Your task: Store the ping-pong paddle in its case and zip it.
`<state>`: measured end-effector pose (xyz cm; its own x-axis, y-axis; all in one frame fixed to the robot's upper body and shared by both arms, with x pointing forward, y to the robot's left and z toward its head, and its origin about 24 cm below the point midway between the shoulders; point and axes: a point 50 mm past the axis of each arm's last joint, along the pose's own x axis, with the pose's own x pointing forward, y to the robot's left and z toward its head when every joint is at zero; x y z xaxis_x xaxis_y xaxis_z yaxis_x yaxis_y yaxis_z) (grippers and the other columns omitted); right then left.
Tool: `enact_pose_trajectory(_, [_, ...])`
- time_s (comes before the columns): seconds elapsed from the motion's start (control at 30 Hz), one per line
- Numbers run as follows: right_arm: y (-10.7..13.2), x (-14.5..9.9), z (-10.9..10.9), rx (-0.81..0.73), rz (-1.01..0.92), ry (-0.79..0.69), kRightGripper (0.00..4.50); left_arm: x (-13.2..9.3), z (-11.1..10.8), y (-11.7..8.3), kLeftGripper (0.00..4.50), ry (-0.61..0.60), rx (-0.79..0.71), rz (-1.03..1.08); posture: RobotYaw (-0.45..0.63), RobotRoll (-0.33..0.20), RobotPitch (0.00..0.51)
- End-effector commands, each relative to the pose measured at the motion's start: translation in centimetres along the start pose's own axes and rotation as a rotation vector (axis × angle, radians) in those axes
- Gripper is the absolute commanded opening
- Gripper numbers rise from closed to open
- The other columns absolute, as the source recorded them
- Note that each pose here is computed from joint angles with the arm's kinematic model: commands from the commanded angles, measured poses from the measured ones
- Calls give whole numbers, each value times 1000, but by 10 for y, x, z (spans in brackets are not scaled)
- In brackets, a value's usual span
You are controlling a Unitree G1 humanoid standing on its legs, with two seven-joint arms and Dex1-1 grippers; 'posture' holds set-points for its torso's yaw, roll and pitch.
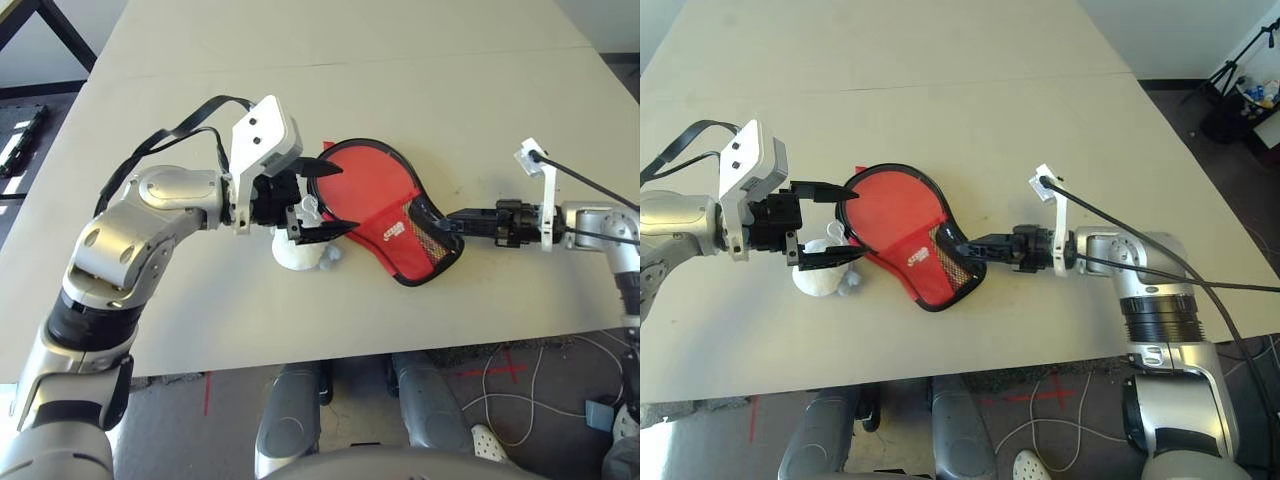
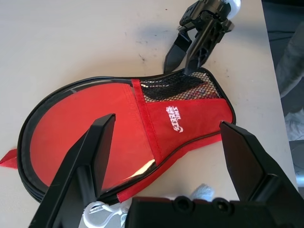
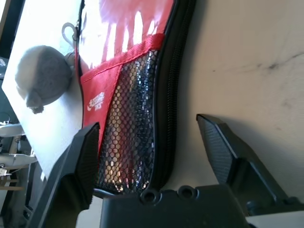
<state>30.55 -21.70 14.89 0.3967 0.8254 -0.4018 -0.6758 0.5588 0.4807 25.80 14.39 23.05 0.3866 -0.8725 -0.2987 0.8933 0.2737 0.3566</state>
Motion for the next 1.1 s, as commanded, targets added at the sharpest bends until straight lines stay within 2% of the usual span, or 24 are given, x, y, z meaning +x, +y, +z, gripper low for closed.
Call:
enact_pose_trajectory(0.03, [-2,8,-11,42,-20,57,3208,-5,0,-3,4500,9,-2,-5,67,0,269])
enact_pose_trajectory(0.37, [-4,11,-18,86,-55,91,50,-6,0,1,4500,14,-1,6,62,0,273])
enact_pose_trajectory(0.63, [0,3,-28,135,-76,124,20,-6,-1,3,4500,19,1,9,51,0,279])
enact_pose_trajectory(1.1, [39,-6,-48,123,38,208,20,-2,-3,4,4500,11,4,10,29,0,272])
